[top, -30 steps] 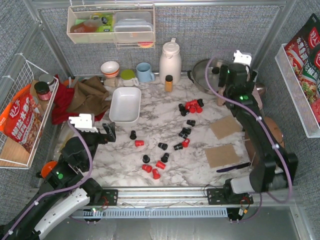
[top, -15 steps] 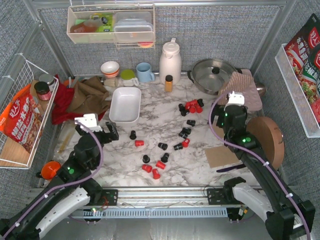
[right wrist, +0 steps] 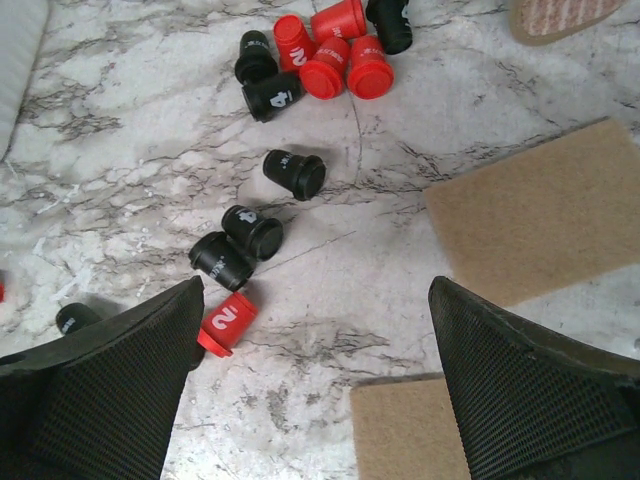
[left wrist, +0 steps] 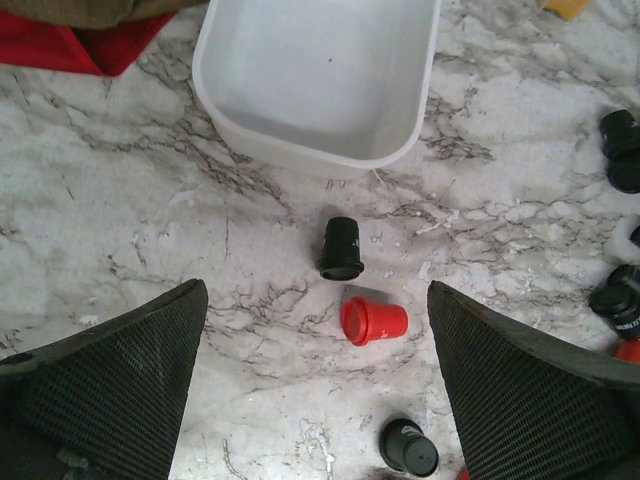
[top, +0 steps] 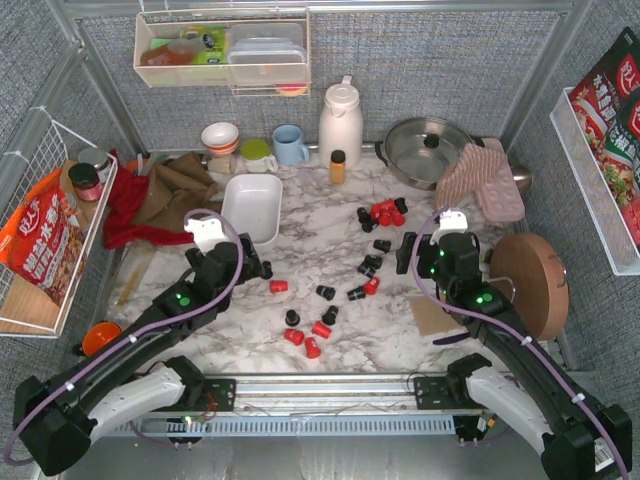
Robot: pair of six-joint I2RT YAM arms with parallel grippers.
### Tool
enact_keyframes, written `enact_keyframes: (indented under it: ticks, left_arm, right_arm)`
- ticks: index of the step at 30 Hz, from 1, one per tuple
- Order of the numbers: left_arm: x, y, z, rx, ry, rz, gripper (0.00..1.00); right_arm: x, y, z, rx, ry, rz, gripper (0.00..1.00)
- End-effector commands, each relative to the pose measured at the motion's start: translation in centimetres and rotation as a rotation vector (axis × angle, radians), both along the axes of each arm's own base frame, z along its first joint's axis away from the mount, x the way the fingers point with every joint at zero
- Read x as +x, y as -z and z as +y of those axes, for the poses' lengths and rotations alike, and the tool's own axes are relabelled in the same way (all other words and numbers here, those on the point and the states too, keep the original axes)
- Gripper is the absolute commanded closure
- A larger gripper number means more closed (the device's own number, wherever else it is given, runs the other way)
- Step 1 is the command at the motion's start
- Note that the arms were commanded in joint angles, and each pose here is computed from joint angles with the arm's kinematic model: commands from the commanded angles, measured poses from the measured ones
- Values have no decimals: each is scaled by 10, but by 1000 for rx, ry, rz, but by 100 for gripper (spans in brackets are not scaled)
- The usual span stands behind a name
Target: Mix the coffee capsules in the storage basket
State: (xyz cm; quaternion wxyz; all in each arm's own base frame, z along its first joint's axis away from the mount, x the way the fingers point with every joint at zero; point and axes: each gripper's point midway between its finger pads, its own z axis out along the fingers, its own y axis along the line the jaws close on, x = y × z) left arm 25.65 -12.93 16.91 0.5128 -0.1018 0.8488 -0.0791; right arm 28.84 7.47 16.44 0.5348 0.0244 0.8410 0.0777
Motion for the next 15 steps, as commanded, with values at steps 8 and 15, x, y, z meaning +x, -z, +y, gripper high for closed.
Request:
enact_keyframes:
  ticks: [8,15]
  left_arm:
    - [2,50,-19,-3,12,130,1]
    - [7,70,-31,59,39,215,1]
  right_arm:
    - [5,-12,14,68,-36,-34,1]
    - [5,-7,17,72,-48,-16,1]
